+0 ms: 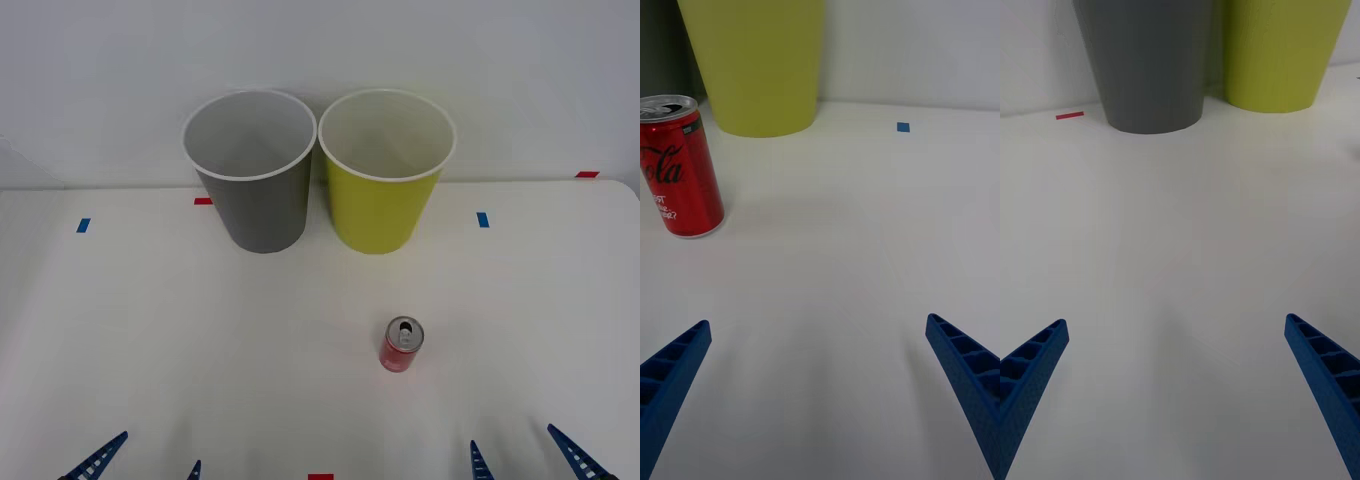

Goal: Put cans in the gray bin and PET bottles in the light green bin.

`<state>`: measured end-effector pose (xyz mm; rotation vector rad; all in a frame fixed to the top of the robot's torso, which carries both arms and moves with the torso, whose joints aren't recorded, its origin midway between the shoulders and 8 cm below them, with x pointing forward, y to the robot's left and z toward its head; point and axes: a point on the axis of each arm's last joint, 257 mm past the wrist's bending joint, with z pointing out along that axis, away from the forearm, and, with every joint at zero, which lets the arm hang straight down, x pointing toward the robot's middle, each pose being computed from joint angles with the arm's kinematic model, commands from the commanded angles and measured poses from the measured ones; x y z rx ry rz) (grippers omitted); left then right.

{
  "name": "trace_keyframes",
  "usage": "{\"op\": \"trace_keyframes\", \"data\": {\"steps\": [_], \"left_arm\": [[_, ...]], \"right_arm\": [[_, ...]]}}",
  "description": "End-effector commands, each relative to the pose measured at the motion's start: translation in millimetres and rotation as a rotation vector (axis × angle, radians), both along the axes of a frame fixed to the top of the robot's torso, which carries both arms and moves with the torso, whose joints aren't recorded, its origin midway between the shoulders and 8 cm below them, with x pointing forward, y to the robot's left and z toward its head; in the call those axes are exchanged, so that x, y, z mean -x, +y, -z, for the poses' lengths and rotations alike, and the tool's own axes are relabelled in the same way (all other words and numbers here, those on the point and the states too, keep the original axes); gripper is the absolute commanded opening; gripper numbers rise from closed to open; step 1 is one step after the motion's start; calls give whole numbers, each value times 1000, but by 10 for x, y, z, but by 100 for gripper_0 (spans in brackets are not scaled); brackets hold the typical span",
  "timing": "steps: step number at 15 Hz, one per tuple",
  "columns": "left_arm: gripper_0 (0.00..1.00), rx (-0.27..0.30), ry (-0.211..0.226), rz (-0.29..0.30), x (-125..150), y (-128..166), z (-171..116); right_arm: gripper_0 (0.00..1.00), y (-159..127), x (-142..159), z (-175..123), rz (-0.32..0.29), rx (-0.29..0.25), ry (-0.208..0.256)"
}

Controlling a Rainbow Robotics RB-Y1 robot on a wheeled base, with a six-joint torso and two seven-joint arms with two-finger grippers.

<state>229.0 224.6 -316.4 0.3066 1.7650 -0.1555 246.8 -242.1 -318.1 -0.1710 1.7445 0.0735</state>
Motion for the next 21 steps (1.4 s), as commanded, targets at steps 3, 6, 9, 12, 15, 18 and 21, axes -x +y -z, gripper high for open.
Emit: {"op": "trace_keyframes", "data": {"steps": [3,6,9,12,15,18,21], "left_arm": [[100,0,0,0,0,0,0],[100,0,0,0,0,0,0],[100,0,0,0,0,0,0],[100,0,0,0,0,0,0],[100,0,0,0,0,0,0],[100,0,0,0,0,0,0],[100,0,0,0,0,0,0]], "right_arm": [[100,57,125,122,12,-1,3],[100,139,149,-52,-7,-4,-66],[100,206,141,-116,-20,-7,-93],[100,325,24,-168,-40,-36,-118],[100,422,-173,-133,-66,-44,-158],[100,569,-420,-219,-100,-54,-198],[100,680,-616,-236,-129,-59,-225]]}}
